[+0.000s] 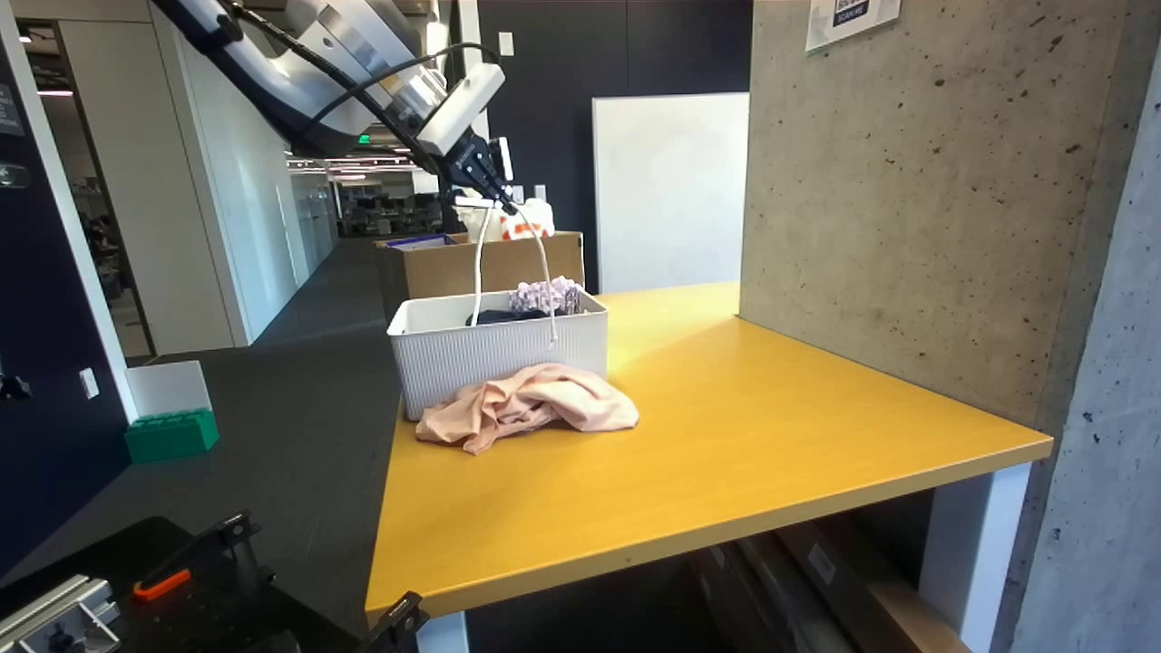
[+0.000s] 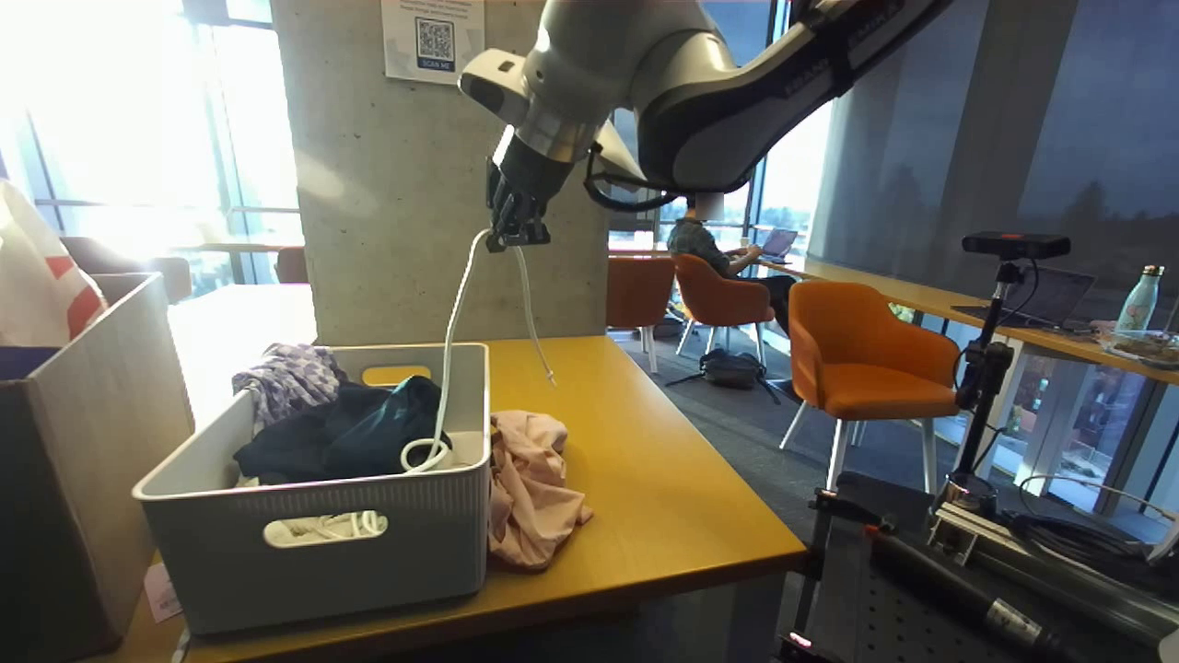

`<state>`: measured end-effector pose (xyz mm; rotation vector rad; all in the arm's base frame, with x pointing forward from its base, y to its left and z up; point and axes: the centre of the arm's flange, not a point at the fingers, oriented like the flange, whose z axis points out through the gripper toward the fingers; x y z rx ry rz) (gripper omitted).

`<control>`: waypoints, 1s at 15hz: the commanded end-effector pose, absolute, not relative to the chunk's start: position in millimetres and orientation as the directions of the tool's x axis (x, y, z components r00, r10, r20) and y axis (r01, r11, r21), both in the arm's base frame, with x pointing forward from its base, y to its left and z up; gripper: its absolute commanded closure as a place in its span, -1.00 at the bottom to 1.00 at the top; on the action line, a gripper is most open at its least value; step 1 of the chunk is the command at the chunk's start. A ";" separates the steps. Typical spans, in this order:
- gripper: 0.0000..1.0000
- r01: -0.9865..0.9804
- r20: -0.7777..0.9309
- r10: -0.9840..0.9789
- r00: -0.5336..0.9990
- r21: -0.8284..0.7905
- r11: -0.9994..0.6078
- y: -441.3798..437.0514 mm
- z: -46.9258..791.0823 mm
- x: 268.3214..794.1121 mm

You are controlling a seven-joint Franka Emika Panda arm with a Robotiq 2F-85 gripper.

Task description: Place the string and pink clothing in the basket

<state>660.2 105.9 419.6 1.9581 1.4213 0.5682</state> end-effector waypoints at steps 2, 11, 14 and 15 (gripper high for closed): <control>0.98 0.622 -0.059 0.943 0.327 0.765 -0.168 136.7 462.4 717.0; 0.98 0.651 -0.098 0.952 0.291 0.749 -0.122 172.7 417.1 806.1; 0.39 0.673 -0.116 0.945 0.306 0.729 -0.128 167.5 378.1 818.0; 0.27 0.673 -0.118 0.944 0.310 0.728 -0.130 171.8 374.9 809.9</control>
